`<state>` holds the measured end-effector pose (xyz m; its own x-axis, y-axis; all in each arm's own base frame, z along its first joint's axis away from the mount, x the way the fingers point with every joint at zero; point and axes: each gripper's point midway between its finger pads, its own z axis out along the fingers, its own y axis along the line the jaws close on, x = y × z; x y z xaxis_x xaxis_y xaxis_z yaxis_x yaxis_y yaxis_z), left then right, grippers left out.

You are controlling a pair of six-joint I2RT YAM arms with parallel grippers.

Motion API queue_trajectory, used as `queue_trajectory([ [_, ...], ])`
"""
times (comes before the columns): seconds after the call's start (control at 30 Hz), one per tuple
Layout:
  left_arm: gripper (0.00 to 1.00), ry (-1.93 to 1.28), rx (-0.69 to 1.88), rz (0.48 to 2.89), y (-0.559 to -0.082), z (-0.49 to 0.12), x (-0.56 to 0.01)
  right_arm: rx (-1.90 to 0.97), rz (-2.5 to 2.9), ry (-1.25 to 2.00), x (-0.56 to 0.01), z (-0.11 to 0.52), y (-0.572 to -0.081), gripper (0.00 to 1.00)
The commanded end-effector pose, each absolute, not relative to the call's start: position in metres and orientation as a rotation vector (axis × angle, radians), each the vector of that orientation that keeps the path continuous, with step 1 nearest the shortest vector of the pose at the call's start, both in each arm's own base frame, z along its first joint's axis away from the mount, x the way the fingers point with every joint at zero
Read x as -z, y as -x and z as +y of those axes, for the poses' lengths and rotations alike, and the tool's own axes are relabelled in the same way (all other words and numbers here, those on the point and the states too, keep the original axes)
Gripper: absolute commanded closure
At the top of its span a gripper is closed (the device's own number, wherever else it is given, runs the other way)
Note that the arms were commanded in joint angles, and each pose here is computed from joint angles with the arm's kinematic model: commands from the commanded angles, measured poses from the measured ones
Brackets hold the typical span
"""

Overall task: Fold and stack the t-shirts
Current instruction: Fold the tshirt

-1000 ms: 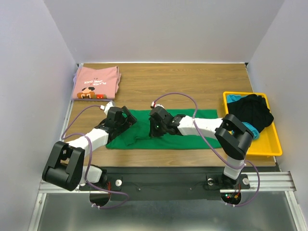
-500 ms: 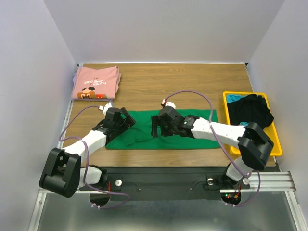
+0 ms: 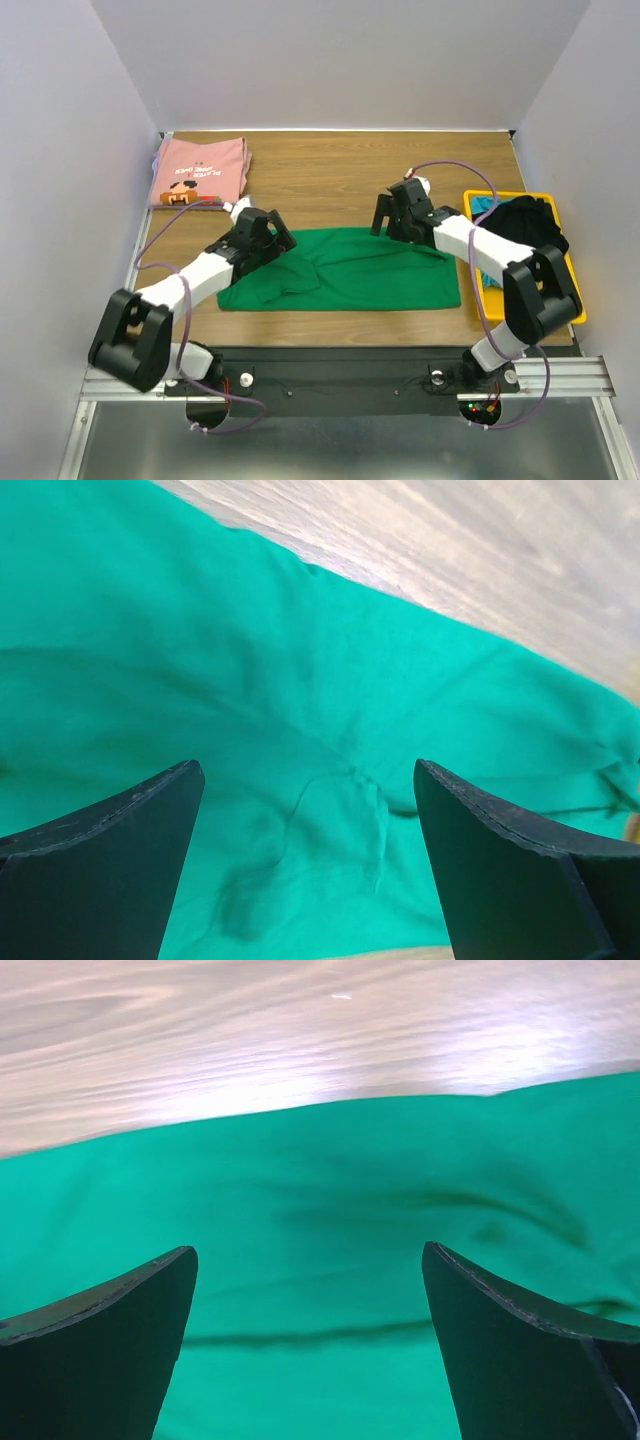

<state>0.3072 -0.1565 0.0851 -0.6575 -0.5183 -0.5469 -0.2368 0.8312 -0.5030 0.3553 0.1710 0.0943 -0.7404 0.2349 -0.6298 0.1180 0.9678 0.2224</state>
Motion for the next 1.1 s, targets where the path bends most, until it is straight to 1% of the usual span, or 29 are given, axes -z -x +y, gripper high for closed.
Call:
queue_trajectory([
  [0.0,0.02,0.526,0.449,2.371,-0.32,-0.169,-0.061,-0.146,2.451,-0.251,-0.075,0.152,-0.369,0.0],
  [0.07,0.02,0.524,0.43,2.383,-0.328,-0.172,-0.056,-0.101,2.464,-0.281,-0.06,0.142,-0.374,0.0],
  [0.1,0.02,0.524,0.392,2.421,-0.329,-0.171,-0.041,-0.075,2.465,-0.301,-0.056,0.137,-0.375,0.0],
  [0.13,0.02,0.51,0.39,2.411,-0.339,-0.175,-0.045,-0.061,2.484,-0.303,-0.047,0.134,-0.371,0.0],
  [0.17,0.02,0.502,0.366,2.445,-0.341,-0.176,-0.033,-0.057,2.494,-0.312,-0.042,0.134,-0.369,0.0],
  [0.23,0.02,0.481,0.359,2.459,-0.351,-0.182,-0.028,-0.076,2.52,-0.32,-0.032,0.136,-0.362,0.0],
  [0.3,0.02,0.449,0.361,2.44,-0.38,-0.195,-0.034,-0.123,2.58,-0.362,-0.015,0.139,-0.341,0.0],
  [0.33,0.02,0.44,0.331,2.488,-0.375,-0.193,-0.018,-0.147,2.589,-0.385,-0.011,0.139,-0.333,0.0],
  [0.37,0.02,0.38,0.324,2.508,-0.389,-0.203,-0.015,-0.198,2.626,-0.42,-0.003,0.14,-0.311,0.0],
  [0.4,0.02,0.374,0.337,2.517,-0.397,-0.209,-0.013,-0.188,2.646,-0.428,0.007,0.138,-0.3,0.0],
  [0.43,0.02,0.343,0.359,2.48,-0.421,-0.221,-0.029,-0.247,2.625,-0.425,-0.003,0.143,-0.294,0.0],
  [0.47,0.02,0.332,0.297,2.535,-0.424,-0.22,-0.007,-0.263,2.638,-0.422,-0.001,0.147,-0.282,0.0],
  [0.5,0.02,0.321,0.283,2.55,-0.432,-0.223,-0.003,-0.308,2.645,-0.409,-0.003,0.15,-0.266,0.0],
  [0.53,0.02,0.291,0.323,2.492,-0.462,-0.239,-0.026,-0.331,2.651,-0.396,-0.004,0.153,-0.257,0.0],
  [0.57,0.02,0.256,0.356,2.497,-0.472,-0.251,-0.028,-0.373,2.663,-0.347,-0.006,0.168,-0.242,0.0],
  [0.6,0.02,0.219,0.352,2.56,-0.473,-0.259,-0.005,-0.394,2.674,-0.305,-0.006,0.176,-0.232,0.0],
  [0.63,0.02,0.166,0.413,2.491,-0.499,-0.281,-0.034,-0.44,2.71,-0.233,-0.003,0.192,-0.209,0.0],
  [0.67,0.02,0.103,0.482,2.496,-0.504,-0.298,-0.038,-0.468,2.736,-0.185,-0.001,0.201,-0.197,0.0],
  [0.7,0.01,0.085,0.454,2.535,-0.506,-0.304,-0.017,-0.513,2.774,-0.135,0.001,0.212,-0.182,0.0],
  [0.77,0.01,0.036,0.476,2.496,-0.532,-0.324,-0.022,-0.552,2.828,-0.004,0.004,0.238,-0.15,0.0],
  [0.8,0.01,0.023,0.507,2.49,-0.538,-0.331,-0.023,-0.56,2.838,0.043,0.005,0.247,-0.141,0.0],
  [0.83,0.01,0.018,0.567,2.411,-0.558,-0.344,-0.053,-0.604,2.839,0.137,-0.001,0.267,-0.127,0.0],
  [0.93,0.01,0.035,0.617,2.377,-0.57,-0.354,-0.05,-0.628,2.822,0.301,-0.005,0.293,-0.109,0.0],
  [1.0,0.01,0.095,0.67,2.31,-0.579,-0.358,-0.059,-0.656,2.786,0.383,-0.014,0.311,-0.108,0.0],
  [1.07,0.01,0.175,0.611,2.27,-0.588,-0.349,-0.067,-0.675,2.76,0.443,-0.02,0.32,-0.104,0.0],
])
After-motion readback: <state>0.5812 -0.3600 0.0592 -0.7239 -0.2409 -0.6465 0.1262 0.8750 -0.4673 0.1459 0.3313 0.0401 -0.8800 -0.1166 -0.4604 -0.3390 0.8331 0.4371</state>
